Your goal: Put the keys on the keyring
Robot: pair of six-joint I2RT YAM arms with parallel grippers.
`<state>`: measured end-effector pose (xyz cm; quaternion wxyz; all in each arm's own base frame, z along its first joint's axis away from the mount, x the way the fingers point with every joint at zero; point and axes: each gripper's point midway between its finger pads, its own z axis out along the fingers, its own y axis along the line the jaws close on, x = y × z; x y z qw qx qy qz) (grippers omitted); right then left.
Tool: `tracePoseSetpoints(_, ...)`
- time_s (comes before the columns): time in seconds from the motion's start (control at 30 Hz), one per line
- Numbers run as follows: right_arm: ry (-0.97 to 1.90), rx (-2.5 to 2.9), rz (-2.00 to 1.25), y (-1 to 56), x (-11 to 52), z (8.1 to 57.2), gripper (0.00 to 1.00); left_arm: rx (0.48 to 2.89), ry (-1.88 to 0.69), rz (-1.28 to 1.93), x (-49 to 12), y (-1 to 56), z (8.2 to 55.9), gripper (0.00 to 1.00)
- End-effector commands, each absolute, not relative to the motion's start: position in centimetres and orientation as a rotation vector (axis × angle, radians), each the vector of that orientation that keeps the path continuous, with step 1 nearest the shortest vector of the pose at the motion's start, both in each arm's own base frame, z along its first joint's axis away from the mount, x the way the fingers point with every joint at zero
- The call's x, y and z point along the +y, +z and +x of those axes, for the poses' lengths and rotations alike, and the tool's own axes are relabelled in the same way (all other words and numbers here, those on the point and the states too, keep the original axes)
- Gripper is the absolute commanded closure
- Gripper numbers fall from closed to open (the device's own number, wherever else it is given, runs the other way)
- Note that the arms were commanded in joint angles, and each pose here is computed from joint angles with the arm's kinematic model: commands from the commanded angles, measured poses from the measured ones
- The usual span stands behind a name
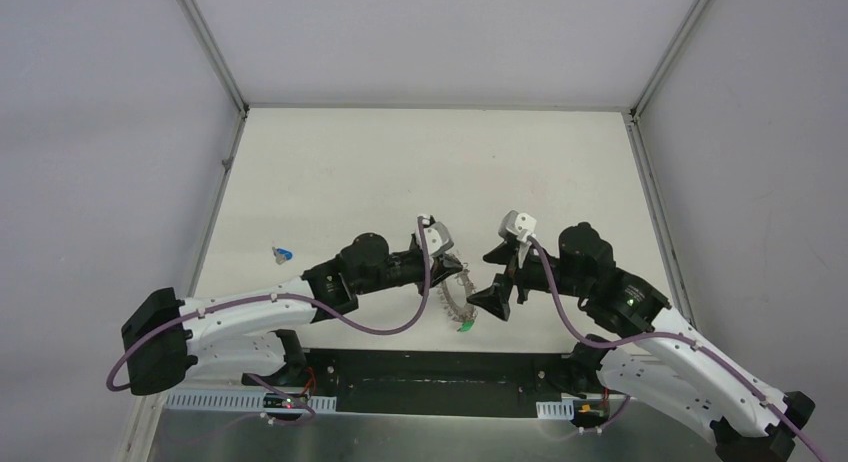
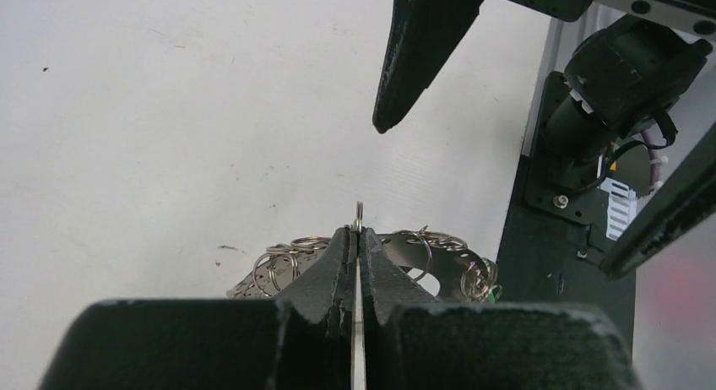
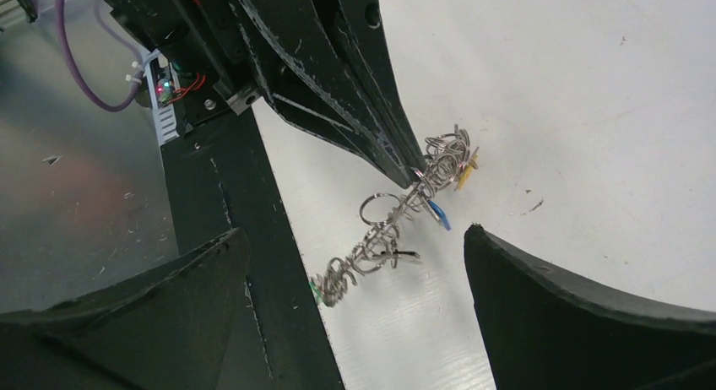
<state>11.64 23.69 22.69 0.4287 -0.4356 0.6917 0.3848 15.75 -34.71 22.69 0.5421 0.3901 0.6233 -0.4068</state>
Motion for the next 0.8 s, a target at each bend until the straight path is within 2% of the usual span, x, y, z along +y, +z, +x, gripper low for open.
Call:
tracePoseSetpoints(0.0,0.912,1.739,-0.982,23.5,23.2,12.9,0.00,1.402,-0.985,0.931,-36.5,25.8,16.1,1.00)
tracePoseSetpoints(0.2,0.900,1.756,-0.948,23.3,23.1,13.3,0.00,1.469,-0.969,0.952,-35.7,24.3,15.8,1.00)
tracePoseSetpoints(0.57,0.950,1.714,-0.911,23.3,24.1,13.7,0.00,1.514,-0.849,0.861,-29.8,25.3,15.4,1.00)
tracePoseSetpoints(0.77,0.959,1.711,-0.897,23.0,24.0,13.6,0.00,1.589,-0.817,0.904,-30.7,21.9,15.9,1.00)
